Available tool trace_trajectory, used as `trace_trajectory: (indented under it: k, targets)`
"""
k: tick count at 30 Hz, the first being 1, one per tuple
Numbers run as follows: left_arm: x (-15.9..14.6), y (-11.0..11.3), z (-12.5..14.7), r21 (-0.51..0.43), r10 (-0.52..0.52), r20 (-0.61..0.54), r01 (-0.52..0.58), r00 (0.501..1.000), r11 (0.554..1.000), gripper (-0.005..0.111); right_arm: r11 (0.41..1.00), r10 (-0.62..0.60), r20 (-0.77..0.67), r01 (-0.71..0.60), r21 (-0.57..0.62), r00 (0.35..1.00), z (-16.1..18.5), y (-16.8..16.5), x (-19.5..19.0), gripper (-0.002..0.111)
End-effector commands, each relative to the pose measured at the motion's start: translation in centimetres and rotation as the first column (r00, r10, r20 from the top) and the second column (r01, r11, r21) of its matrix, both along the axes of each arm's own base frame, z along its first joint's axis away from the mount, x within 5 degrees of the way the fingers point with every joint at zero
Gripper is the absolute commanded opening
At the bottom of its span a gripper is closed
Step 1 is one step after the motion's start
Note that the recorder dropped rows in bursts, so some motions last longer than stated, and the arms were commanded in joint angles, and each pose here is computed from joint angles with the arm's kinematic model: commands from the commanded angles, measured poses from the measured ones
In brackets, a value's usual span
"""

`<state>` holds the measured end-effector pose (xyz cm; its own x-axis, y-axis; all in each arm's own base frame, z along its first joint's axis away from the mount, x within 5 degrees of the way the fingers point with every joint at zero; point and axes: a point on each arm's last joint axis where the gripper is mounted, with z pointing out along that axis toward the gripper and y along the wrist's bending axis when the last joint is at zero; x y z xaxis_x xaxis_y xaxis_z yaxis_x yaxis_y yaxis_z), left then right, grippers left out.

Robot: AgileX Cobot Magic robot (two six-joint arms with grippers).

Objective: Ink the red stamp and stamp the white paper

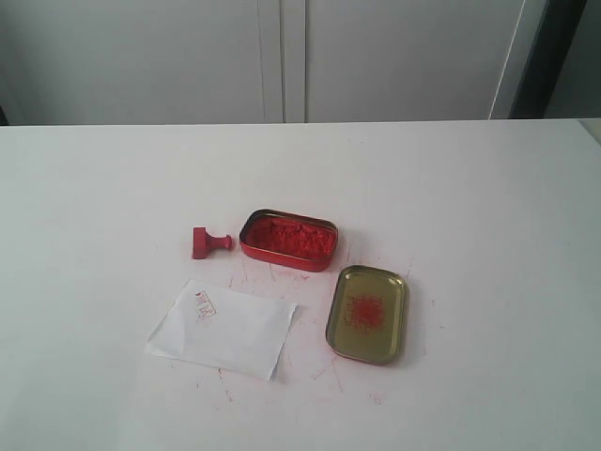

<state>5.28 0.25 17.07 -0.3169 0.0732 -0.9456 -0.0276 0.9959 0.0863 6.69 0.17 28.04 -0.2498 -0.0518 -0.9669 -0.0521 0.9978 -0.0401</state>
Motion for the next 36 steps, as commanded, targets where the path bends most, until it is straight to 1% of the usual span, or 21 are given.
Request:
trace_trajectory:
  k: [1,8,18,28,36]
  targets:
    - [0.0,0.0,-0.1,-0.004,-0.003,0.001,0.003,1.000,1.000,0.000,1.000,-0.006,0.010,0.006,0.003,1.000,-1.6,-0.1,-0.7,0.000]
    - [0.0,0.0,-0.1,-0.004,-0.003,0.001,0.003,1.000,1.000,0.000,1.000,-0.006,0.016,0.006,0.004,1.000,-4.0,-0.2,-1.5,0.000]
    - [0.0,0.0,-0.1,-0.004,-0.003,0.001,0.003,1.000,1.000,0.000,1.000,-0.004,0.037,0.003,0.005,0.999,-6.5,-0.2,-1.9,0.000]
    - [0.0,0.0,-0.1,-0.004,-0.003,0.001,0.003,1.000,1.000,0.000,1.000,0.003,-0.019,-0.003,-0.001,1.000,-9.9,-0.1,-1.4,0.000]
    - [0.0,0.0,-0.1,-0.004,-0.003,0.001,0.003,1.000,1.000,0.000,1.000,0.005,-0.001,-0.005,0.001,1.000,-9.8,-0.1,-1.3,0.000]
